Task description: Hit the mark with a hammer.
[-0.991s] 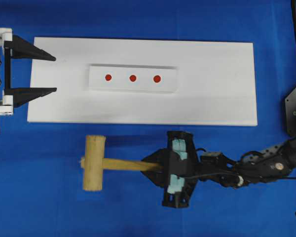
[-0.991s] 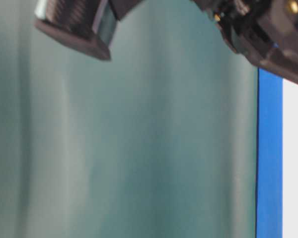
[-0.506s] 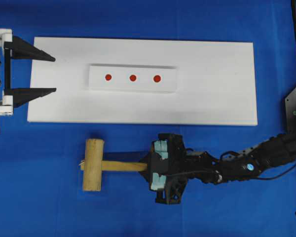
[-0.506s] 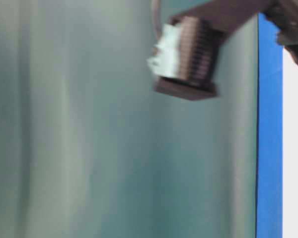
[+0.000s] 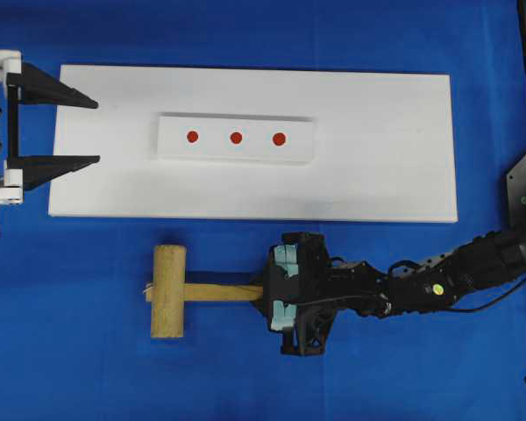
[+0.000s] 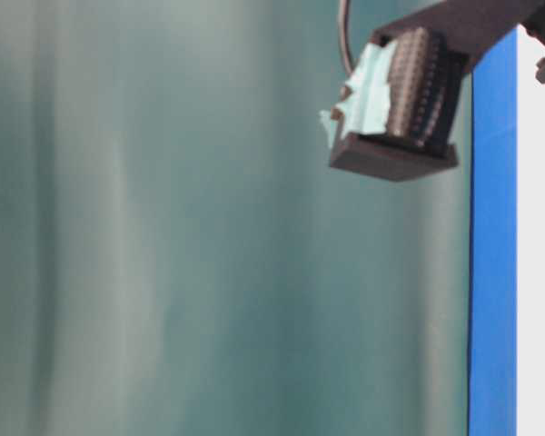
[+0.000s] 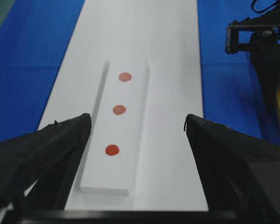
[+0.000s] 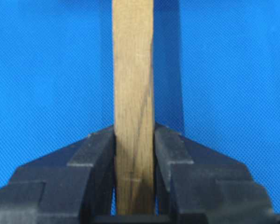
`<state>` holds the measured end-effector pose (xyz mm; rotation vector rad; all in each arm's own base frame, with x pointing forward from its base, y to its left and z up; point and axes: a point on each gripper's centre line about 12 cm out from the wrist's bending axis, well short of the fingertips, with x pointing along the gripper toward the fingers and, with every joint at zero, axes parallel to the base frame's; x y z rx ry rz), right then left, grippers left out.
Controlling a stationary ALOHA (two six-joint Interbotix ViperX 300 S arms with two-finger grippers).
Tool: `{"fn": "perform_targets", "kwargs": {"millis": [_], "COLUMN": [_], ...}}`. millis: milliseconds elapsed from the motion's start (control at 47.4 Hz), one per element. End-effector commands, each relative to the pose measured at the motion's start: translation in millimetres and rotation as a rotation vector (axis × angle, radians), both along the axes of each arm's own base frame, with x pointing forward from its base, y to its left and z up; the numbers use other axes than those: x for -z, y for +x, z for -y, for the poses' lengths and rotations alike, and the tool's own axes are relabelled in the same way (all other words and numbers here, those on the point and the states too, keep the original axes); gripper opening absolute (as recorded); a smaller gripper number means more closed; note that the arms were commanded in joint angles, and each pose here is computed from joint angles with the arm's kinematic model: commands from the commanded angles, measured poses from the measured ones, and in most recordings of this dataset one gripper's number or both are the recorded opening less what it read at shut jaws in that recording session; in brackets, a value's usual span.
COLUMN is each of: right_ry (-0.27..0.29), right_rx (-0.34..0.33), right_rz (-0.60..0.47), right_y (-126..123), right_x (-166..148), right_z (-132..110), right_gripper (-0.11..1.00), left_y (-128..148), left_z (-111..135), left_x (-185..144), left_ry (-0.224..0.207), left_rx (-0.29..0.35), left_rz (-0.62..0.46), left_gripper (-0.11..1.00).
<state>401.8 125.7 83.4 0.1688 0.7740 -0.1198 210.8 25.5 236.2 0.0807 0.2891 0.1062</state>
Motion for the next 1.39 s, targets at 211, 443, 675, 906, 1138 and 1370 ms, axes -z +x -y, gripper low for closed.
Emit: {"fn": "perform_targets", "kwargs": {"millis": [211,443,675,906,1138,1370], "right_ry": [0.012,0.016,0.007,-0.046,-0.084,-0.076], "right_rx": [-0.009,-0.008,-0.024,-0.051,0.024,0.036], "right_rz": [0.01,0.044,0.158,0.306,0.4,0.518], "right_y": [1.0,0.3,-12.3,-46.0,-108.2,-168.4], "right_x": [-5.8,-21.3,-75.5,-140.4,-167.5,-182.8], "right_z": [-0.7,0.5,8.4,27.8,68.4,93.5], "right_gripper": [0.13,0.73,0.78,0.79,0.79,0.78], "left_y": [1.6,1.4,0.8,-0.6,-1.8,-3.9], "left_z": [-0.9,-0.8,-0.7,-0.6,-0.4,0.2], "left_x": [-4.2,-3.7,-2.5,-4.9,-5.4,-6.6], "left_ry": [0.003,0.001,0.002,0.002,0.002,0.004], "left_rx": [-0.003,-0.003,-0.002,-0.003,-0.003,-0.001], "left_rz": [0.015,0.011,0.003,0.014,0.015,0.021], "left_gripper": [0.79,0.79,0.79,0.79,0.79,0.79]}}
